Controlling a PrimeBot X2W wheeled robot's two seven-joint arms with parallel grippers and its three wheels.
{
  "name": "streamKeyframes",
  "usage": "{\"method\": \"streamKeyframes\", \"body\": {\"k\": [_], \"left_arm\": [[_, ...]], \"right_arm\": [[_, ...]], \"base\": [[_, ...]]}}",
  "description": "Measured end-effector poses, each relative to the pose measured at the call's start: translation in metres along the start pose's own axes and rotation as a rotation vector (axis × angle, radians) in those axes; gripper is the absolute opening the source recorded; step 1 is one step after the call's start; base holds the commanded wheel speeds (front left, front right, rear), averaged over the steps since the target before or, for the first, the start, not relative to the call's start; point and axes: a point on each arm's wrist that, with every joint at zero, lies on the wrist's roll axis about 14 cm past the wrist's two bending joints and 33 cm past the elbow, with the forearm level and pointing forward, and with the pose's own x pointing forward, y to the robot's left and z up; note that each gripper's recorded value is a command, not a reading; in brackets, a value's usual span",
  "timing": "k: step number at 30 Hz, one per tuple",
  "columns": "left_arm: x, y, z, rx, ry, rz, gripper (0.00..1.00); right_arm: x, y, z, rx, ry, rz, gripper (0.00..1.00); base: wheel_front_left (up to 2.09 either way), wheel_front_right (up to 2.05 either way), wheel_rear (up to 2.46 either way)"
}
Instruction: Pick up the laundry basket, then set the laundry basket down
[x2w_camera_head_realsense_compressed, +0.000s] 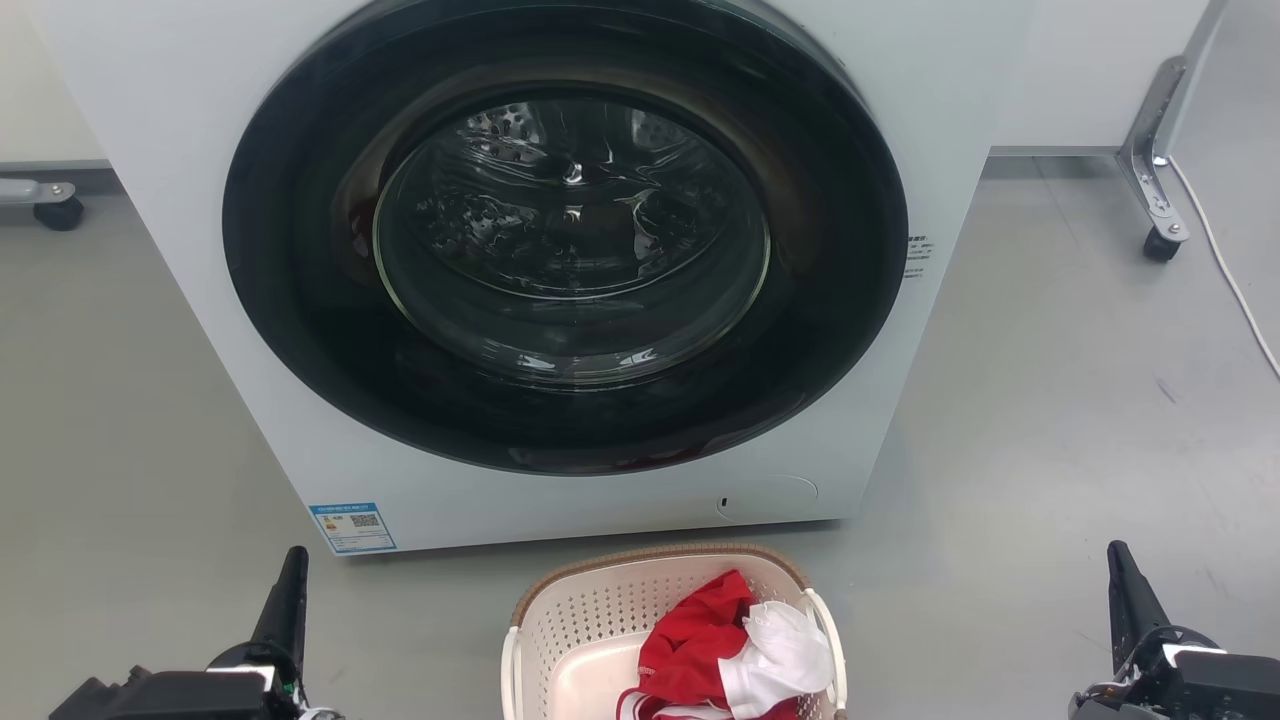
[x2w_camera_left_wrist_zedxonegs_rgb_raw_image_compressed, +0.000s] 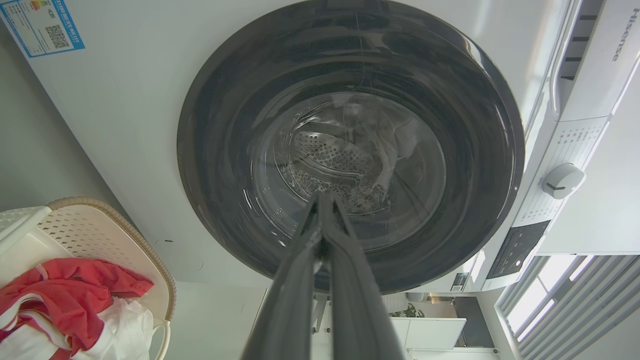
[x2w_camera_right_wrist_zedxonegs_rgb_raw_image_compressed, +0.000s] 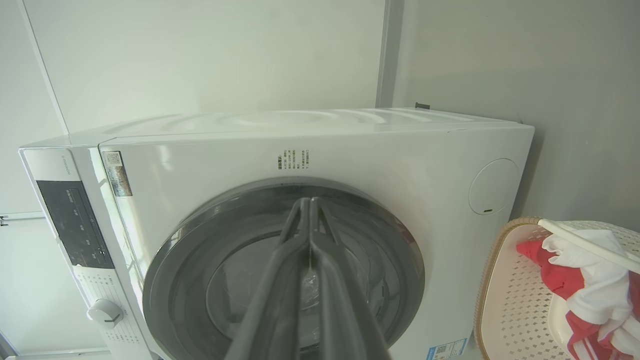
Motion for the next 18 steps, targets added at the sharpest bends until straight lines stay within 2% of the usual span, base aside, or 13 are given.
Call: {"method": "streamKeyframes", "body": {"k": [18], "left_arm": [[0.0000, 0.0001, 0.0000, 0.000, 0.000, 0.000, 0.00]], "right_arm": [[0.0000, 0.0000, 0.0000, 0.000, 0.000, 0.000, 0.00]], "base": [[0.00, 0.00, 0.00]]}}
